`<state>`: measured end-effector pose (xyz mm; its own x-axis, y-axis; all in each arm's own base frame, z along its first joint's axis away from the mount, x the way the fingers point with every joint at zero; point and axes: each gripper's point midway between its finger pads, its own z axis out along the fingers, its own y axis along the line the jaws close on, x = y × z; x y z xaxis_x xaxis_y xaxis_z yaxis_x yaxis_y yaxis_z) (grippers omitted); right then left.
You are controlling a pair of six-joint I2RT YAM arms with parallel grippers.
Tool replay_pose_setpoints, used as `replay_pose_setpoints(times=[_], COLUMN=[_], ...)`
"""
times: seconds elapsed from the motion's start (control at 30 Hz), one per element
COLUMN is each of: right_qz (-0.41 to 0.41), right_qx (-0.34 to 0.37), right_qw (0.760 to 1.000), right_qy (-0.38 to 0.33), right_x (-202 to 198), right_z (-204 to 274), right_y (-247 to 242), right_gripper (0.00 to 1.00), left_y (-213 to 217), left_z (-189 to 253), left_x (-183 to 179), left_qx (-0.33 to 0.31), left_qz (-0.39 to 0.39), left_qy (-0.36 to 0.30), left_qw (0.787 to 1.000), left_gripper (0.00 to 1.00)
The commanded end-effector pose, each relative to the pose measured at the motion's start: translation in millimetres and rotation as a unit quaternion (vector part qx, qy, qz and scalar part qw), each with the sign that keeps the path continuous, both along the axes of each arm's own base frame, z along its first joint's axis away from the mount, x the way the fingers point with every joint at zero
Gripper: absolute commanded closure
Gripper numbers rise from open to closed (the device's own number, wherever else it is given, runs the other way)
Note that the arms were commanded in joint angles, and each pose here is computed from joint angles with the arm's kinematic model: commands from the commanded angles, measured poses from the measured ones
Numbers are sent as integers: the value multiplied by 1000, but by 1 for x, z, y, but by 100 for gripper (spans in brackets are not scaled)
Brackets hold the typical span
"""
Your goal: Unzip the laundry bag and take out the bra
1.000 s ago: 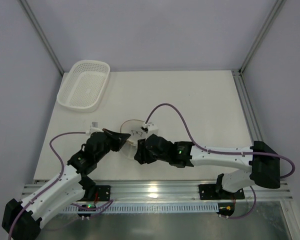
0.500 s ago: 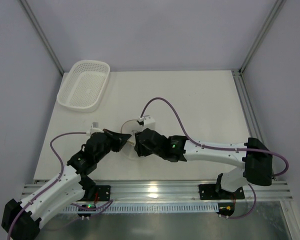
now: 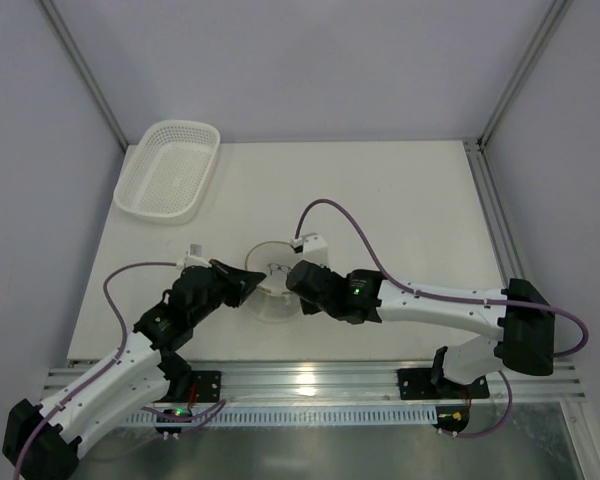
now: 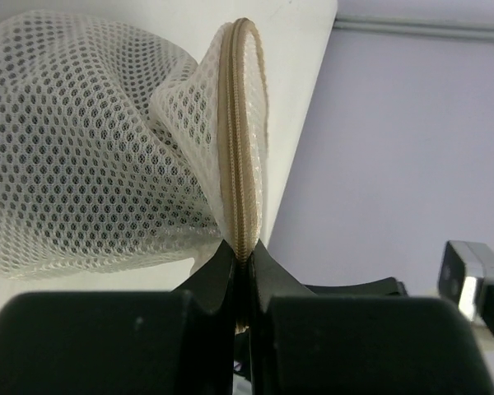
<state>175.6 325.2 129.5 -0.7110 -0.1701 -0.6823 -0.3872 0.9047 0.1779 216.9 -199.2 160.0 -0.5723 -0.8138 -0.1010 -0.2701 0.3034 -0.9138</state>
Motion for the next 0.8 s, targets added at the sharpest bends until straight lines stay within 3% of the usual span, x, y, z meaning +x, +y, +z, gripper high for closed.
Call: replay_pose_setpoints(times=[0.0, 0.23, 0.37, 0.4, 0.57, 0.7, 0.73, 0.77], right_qz=[-53, -86, -96, -100, -125, -126, -124, -127], right_qx=[-65, -112, -111, -122, -150, -139, -134, -123], right_qw=[996, 989, 988, 986, 979, 981, 982, 983], right_qy=[-30, -37, -46, -45, -52, -52, -52, -52], right_x=[5, 6, 8, 7, 9, 5, 4, 3], right_z=[9, -1, 1, 1, 7, 9, 9, 12], right_y=[-56, -117, -132, -139, -163, -167, -166, -166], right_gripper=[96, 96, 96, 97, 96, 96, 96, 97], left_y=[-8, -32, -50, -59, -86, -111, -116, -119], left_z=[11, 7, 13, 27, 18, 36, 28, 29], left_x=[-8, -21, -26, -24, -19, 11, 19, 26], left_qx=[29, 73, 46, 33, 88, 84, 86, 88], left_qz=[-51, -161, -216, -238, -377, -410, -412, -411], left_qy=[-28, -28, -55, -83, -76, -110, -102, -106], left_qw=[998, 984, 974, 967, 919, 902, 902, 901], left_gripper=[100, 100, 100, 100, 100, 99, 84, 77])
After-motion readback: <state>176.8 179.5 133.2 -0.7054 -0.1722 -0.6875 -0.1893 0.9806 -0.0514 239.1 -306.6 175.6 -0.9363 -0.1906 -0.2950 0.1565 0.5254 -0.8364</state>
